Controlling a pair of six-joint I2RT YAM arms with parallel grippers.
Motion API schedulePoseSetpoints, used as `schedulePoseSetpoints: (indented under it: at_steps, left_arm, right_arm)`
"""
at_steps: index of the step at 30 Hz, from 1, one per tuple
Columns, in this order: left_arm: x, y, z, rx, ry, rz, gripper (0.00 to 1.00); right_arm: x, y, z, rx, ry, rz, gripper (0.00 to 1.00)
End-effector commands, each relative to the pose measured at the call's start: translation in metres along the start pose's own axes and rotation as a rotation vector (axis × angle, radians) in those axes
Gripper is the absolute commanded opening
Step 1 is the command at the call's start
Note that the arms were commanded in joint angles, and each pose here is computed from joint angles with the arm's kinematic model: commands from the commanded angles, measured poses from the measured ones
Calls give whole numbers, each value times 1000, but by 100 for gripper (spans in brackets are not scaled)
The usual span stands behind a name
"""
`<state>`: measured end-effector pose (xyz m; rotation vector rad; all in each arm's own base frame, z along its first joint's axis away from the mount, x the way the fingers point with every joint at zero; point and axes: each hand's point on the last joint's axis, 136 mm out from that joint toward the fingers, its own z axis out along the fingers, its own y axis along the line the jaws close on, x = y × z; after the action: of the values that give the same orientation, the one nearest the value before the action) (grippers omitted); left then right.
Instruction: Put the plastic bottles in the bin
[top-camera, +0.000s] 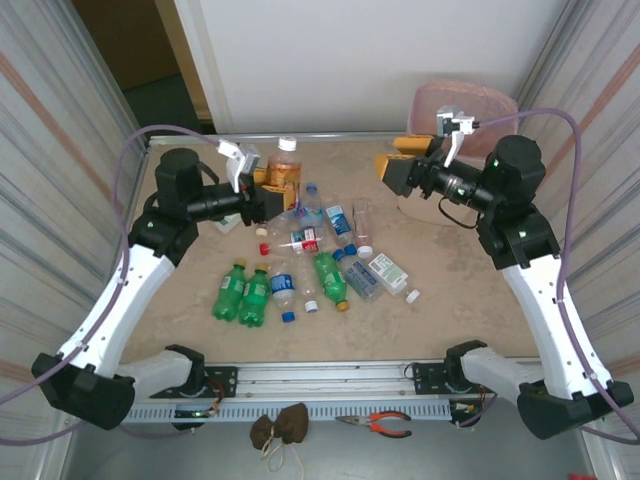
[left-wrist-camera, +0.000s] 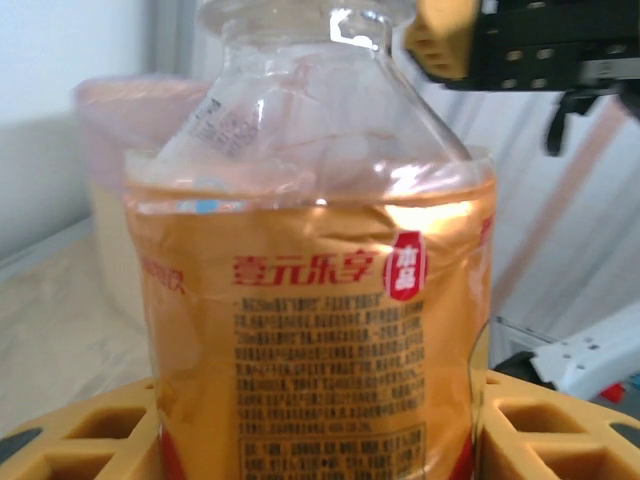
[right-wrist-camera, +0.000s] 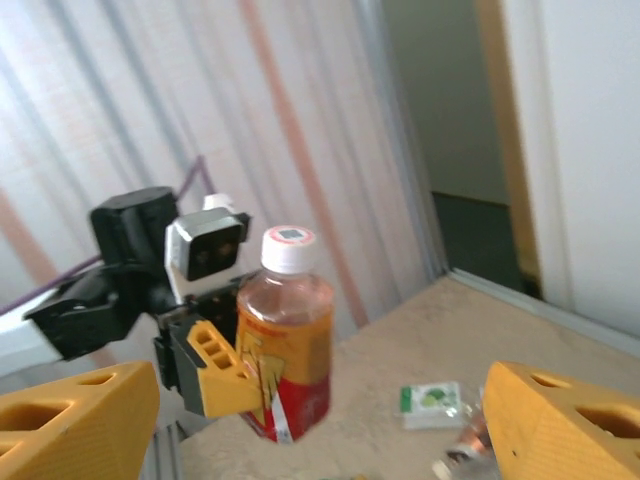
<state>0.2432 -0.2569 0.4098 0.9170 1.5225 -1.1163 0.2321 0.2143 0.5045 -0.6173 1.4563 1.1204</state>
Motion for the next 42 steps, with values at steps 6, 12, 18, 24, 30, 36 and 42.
schedulePoseSetpoints:
  at_steps: [6,12,18,24,30,36,42]
  left_arm:
    - [-53,-92,2,258,-138,237,43]
    - [-64,-126,2,346,-177,318,43]
    - [-68,-146,1,398,-193,359,43]
    - [-67,-153,4,416,-191,378,43]
    - [-67,-154,4,416,-195,381,43]
    - [-66,-153,5,413,-193,382,44]
    - [-67,-152,6,410,-195,380,45]
  right_arm:
    - [-5,64,1,-227,-41,-155,86]
    - [6,107,2,-388,-19,-229,90]
    - [17,123,11,-422,7,-251,89]
    - [22,133,19,-454,18,-253,77]
    - [25,140,20,-461,19,-271,65]
    - [27,140,20,-456,22,-279,56]
    - [28,140,19,-460,23,-287,49]
